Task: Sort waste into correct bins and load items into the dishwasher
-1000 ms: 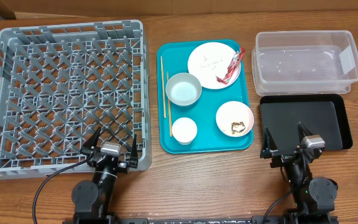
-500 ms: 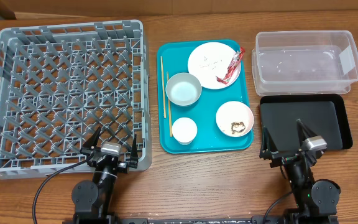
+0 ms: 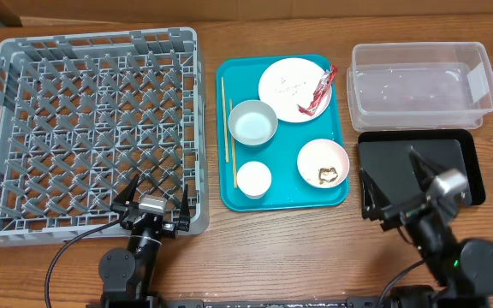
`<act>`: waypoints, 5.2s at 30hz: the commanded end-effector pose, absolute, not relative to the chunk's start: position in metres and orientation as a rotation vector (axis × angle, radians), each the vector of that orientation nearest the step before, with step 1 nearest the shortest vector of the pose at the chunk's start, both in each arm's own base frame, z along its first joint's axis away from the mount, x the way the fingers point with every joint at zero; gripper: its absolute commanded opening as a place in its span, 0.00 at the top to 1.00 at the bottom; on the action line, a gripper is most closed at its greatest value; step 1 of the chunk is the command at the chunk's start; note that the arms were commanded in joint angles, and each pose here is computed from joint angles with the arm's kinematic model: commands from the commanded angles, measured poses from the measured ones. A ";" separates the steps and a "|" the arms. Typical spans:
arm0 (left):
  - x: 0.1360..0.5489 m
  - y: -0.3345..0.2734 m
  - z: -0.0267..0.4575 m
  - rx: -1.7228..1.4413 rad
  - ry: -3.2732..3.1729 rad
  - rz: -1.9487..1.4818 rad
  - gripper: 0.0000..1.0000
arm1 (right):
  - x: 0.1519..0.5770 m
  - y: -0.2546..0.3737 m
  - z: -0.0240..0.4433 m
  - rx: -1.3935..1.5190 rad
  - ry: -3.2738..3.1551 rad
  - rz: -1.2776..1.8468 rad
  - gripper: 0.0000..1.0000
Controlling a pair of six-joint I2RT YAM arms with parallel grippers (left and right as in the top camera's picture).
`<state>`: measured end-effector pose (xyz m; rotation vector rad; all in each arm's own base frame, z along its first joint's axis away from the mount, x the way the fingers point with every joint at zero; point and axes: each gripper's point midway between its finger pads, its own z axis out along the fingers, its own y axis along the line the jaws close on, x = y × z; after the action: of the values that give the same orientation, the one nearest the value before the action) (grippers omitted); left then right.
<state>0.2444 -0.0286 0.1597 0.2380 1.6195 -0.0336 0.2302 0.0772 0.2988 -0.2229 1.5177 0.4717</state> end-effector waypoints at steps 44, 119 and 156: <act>0.244 -0.029 0.160 0.254 1.612 -0.020 0.00 | 0.519 0.167 0.077 0.511 2.405 0.059 0.05; 0.244 -0.029 0.160 0.254 1.612 -0.020 0.00 | 0.511 -0.007 0.200 0.734 2.385 0.089 0.15; 0.244 -0.029 0.160 0.254 1.612 -0.020 0.00 | 0.537 0.175 0.014 0.219 2.664 0.155 0.76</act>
<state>0.2444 -0.0286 0.1598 0.2380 1.6191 -0.0336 0.5396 0.1733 0.0262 0.2278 2.6342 0.1466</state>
